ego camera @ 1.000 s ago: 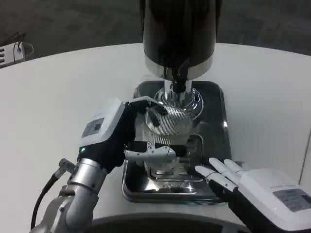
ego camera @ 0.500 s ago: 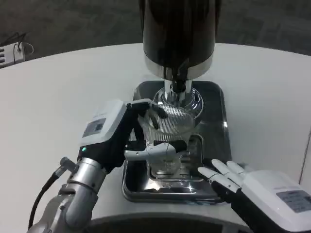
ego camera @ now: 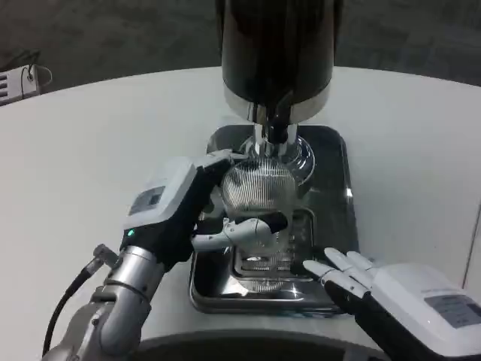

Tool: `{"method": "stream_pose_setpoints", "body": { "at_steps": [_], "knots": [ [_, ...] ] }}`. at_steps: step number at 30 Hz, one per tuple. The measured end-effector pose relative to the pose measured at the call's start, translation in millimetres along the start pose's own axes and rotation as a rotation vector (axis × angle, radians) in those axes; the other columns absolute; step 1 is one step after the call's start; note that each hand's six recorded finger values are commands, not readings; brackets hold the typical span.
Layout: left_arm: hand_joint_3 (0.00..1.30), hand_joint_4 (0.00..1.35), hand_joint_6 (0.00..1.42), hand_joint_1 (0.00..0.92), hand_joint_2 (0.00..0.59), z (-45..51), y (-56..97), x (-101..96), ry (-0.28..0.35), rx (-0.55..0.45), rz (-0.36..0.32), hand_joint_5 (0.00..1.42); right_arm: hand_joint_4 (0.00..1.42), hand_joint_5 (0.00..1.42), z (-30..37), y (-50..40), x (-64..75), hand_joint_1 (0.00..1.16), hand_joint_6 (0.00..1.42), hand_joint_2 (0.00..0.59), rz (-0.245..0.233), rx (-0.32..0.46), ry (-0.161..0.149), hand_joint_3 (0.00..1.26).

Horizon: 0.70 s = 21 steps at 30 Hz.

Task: Grasp the cup under the faucet to collect the drink, then remove the cup.

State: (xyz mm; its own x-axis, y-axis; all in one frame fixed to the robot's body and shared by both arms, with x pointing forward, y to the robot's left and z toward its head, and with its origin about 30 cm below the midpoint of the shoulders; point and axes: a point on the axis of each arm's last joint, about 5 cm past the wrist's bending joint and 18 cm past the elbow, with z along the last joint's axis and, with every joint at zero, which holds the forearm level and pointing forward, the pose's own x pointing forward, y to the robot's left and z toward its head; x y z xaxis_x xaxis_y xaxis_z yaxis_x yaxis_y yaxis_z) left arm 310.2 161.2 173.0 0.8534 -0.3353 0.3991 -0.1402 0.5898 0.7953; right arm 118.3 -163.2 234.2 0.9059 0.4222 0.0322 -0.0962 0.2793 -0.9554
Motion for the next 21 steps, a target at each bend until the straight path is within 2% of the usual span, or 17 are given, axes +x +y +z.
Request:
{"method": "stream_pose_setpoints", "body": {
  "at_steps": [4,9,14,21],
  "knots": [
    [0.11,0.01,0.47,0.122,0.017,0.4,-0.4,1.6,0.008,-0.015,-0.060,0.21,0.00,0.01,0.2,0.0,0.8,0.53,0.05,0.437,0.006,0.001,-0.004,0.11],
    [0.09,0.00,0.47,0.112,0.023,2.3,1.1,3.2,-0.002,-0.024,-0.079,0.19,0.00,0.01,0.3,0.6,1.6,0.53,0.05,0.437,0.017,0.010,-0.004,0.11],
    [0.09,0.00,0.46,0.108,0.024,5.0,7.0,0.0,-0.024,-0.046,-0.056,0.19,0.00,0.02,0.3,1.2,2.2,0.53,0.05,0.437,0.021,0.015,-0.004,0.11],
    [0.12,0.02,0.45,0.095,0.026,4.2,23.4,-21.9,-0.034,-0.069,0.005,0.21,0.00,0.02,-0.5,2.1,3.2,0.53,0.05,0.438,0.028,0.024,0.001,0.12]
  ]
}}
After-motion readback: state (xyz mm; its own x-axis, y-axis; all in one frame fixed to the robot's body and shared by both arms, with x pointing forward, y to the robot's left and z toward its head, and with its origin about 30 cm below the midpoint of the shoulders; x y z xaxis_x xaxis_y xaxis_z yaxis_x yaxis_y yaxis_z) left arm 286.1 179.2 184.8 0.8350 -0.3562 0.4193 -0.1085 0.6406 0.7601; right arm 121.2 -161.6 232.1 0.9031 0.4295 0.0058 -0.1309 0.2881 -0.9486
